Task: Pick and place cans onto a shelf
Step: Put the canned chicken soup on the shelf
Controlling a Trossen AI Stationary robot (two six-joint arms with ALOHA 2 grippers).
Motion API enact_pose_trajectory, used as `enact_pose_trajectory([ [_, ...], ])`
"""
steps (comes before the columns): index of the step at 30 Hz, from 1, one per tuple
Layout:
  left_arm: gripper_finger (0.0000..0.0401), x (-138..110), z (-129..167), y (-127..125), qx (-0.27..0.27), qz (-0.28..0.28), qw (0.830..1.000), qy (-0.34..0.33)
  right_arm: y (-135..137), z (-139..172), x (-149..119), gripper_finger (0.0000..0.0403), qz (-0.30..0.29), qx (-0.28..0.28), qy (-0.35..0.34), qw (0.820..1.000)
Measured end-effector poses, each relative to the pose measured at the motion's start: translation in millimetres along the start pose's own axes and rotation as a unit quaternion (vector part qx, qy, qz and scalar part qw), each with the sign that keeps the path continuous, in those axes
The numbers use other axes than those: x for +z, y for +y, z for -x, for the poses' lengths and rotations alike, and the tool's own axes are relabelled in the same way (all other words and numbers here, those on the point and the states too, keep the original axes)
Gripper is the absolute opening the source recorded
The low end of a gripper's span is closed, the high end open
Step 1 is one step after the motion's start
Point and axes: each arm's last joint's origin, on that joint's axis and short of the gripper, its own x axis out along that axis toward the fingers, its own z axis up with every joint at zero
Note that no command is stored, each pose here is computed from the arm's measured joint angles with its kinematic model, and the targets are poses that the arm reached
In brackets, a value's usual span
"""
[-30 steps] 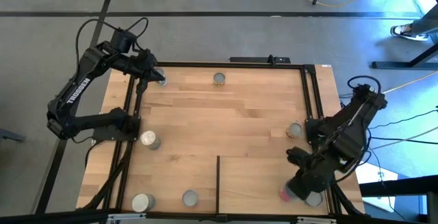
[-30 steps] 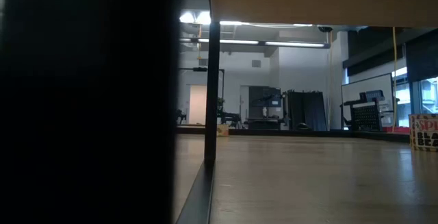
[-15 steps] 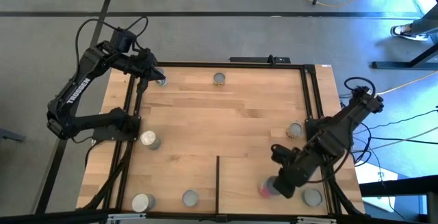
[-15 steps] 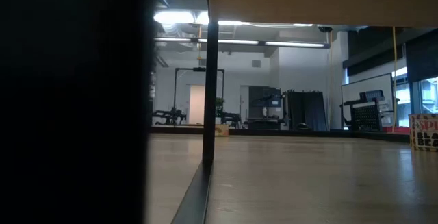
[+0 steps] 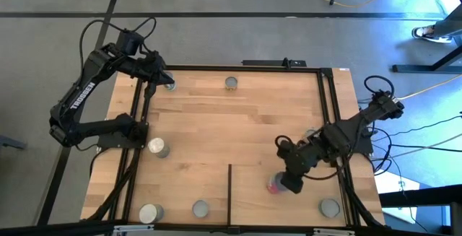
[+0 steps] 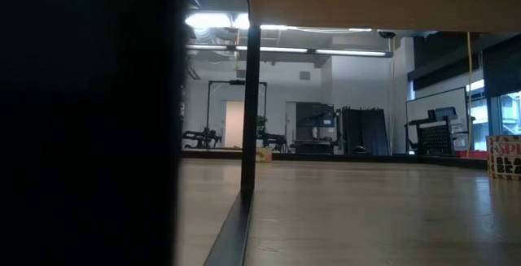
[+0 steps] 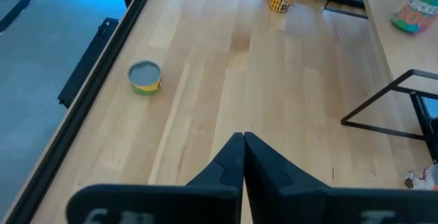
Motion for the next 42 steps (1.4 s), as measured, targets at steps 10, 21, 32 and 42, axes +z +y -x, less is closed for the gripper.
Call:
enact_pose_trajectory([
  [10,0.0000,0,0,0,0.000,-0.001,1.000,0.000,-19,31,-27,0.0006,-0.058,-0.027,0.019,0.998],
  [21,0.0000,0,0,0,0.000,0.000,1.000,0.000,-37,57,-71,0.0006,-0.123,-0.082,0.053,0.988],
  [32,0.0000,0,0,0,0.000,0.001,1.000,0.000,-38,59,-96,0.0006,-0.156,-0.120,0.020,0.980],
  [42,0.0000,0,0,0,0.000,0.002,1.000,-0.001,-42,49,-111,0.0006,-0.176,-0.135,0.015,0.975],
])
